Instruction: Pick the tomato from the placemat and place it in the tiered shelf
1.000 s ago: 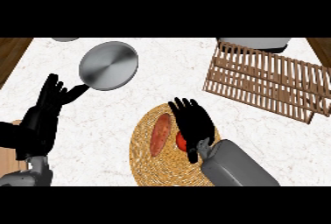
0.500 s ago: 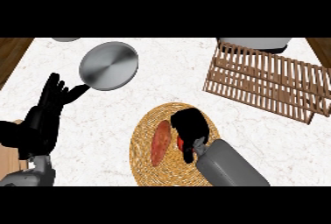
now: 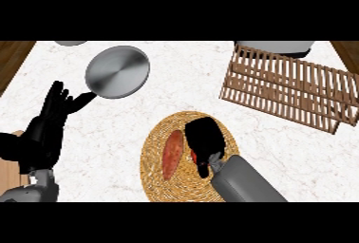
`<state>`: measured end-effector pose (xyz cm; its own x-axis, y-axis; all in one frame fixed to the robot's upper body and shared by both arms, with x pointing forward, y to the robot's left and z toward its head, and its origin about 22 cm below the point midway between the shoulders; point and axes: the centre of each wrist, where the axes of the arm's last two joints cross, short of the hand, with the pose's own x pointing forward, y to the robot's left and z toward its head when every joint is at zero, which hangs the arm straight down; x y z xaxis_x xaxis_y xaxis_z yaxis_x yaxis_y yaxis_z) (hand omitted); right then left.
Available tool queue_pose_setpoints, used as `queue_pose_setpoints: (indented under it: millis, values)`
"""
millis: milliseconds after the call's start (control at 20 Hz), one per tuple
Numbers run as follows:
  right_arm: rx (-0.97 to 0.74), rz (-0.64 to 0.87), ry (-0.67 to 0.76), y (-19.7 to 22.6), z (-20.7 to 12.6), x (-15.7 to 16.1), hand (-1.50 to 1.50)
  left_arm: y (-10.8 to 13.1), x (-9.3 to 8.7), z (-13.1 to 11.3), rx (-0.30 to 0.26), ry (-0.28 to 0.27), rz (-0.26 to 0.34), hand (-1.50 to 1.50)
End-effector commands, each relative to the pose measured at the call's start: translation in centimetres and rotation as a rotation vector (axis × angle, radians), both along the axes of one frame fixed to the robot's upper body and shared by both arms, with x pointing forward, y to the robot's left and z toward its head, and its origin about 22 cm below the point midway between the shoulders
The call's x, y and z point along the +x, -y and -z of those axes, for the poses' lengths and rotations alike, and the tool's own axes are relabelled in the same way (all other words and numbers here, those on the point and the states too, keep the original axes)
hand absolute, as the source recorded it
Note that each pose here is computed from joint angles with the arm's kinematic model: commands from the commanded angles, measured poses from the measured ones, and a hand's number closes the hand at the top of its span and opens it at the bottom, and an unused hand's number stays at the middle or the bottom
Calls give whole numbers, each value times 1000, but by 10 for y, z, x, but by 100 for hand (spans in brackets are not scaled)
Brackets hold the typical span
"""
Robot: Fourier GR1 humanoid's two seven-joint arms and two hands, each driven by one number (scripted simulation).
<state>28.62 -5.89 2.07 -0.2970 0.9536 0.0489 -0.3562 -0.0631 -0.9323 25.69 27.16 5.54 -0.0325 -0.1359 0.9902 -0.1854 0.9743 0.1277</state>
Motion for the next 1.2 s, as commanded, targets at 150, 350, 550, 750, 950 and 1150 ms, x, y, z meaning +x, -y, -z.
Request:
queue_pose_setpoints:
  millis: [150,350,550,750,950,1150]
  values:
    - [104,631,-36,49,14,-7,150,-6,-13,7,9,-20,-41,0]
    - [298,728,10,40,-21,-31,150,-2,-4,-6,-3,-11,-11,0]
    - [388,735,131,29,-71,-64,150,-2,-6,0,-8,-26,-6,0]
    - [646,789,328,32,-129,-67,150,-4,-6,-3,5,-4,-23,0]
    - [645,899,492,34,-163,-72,150,-5,10,-12,5,-9,-19,0]
    - [581,978,579,51,-181,-84,150,-4,-3,-3,-18,-35,-2,0]
